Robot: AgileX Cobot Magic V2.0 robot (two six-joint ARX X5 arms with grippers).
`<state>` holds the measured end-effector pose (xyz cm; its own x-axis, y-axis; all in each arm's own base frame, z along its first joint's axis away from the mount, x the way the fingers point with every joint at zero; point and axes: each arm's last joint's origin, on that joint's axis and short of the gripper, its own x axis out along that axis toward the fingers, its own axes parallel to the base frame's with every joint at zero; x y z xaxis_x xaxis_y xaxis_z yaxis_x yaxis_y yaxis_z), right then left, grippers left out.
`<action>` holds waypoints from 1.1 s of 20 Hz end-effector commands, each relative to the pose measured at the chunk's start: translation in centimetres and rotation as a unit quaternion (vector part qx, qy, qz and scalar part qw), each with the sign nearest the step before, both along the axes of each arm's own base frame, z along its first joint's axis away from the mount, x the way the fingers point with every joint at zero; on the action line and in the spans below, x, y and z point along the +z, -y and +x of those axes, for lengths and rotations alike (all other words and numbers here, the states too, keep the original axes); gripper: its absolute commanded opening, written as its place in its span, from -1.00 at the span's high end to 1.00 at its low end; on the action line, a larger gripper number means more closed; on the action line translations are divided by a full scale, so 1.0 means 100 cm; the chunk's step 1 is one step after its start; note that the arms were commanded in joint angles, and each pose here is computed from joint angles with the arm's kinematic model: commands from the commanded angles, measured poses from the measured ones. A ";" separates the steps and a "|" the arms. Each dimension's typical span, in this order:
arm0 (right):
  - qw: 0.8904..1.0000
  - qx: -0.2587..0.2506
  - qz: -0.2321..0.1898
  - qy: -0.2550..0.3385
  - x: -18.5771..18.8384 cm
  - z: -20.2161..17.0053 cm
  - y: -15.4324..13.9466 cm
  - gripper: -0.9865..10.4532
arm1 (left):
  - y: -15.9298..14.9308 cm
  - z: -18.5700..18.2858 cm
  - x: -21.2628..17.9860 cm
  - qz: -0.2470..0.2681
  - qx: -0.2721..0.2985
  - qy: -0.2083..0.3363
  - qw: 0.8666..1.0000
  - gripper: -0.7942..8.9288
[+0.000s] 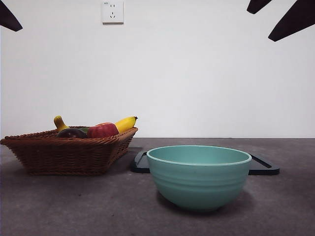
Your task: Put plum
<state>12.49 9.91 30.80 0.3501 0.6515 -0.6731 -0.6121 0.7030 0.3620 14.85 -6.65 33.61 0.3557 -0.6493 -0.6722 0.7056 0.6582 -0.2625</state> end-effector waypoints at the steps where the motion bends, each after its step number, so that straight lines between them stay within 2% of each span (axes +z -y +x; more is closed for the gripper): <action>1: 1.000 0.009 0.001 0.009 0.004 0.001 -0.002 0.38 | 0.001 0.001 0.003 -0.001 -0.005 0.005 1.000 0.03; 9: 1.000 0.009 0.001 0.009 0.004 0.001 -0.002 0.38 | 0.001 0.001 0.003 -0.001 -0.005 0.005 1.000 0.04; 10: 1.000 0.009 0.001 0.009 0.004 0.000 -0.002 0.43 | 0.001 0.001 0.003 -0.001 -0.005 0.005 1.000 0.15; 12: 1.000 0.009 0.001 0.009 0.004 0.000 -0.002 0.80 | 0.001 0.001 0.003 -0.001 -0.005 0.005 1.000 0.60; 13: 1.000 0.010 0.000 0.010 0.004 0.000 -0.002 0.82 | 0.001 0.001 0.003 -0.001 -0.005 0.005 1.000 0.84; 22: 1.000 0.009 0.002 0.009 0.004 0.001 -0.002 0.82 | 0.001 0.001 0.003 -0.002 -0.005 0.005 1.000 0.81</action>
<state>12.49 9.90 30.80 0.3498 0.6513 -0.6734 -0.6147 0.7020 0.3596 14.85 -6.65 33.61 0.3559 -0.6494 -0.6720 0.7057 0.6582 -0.2623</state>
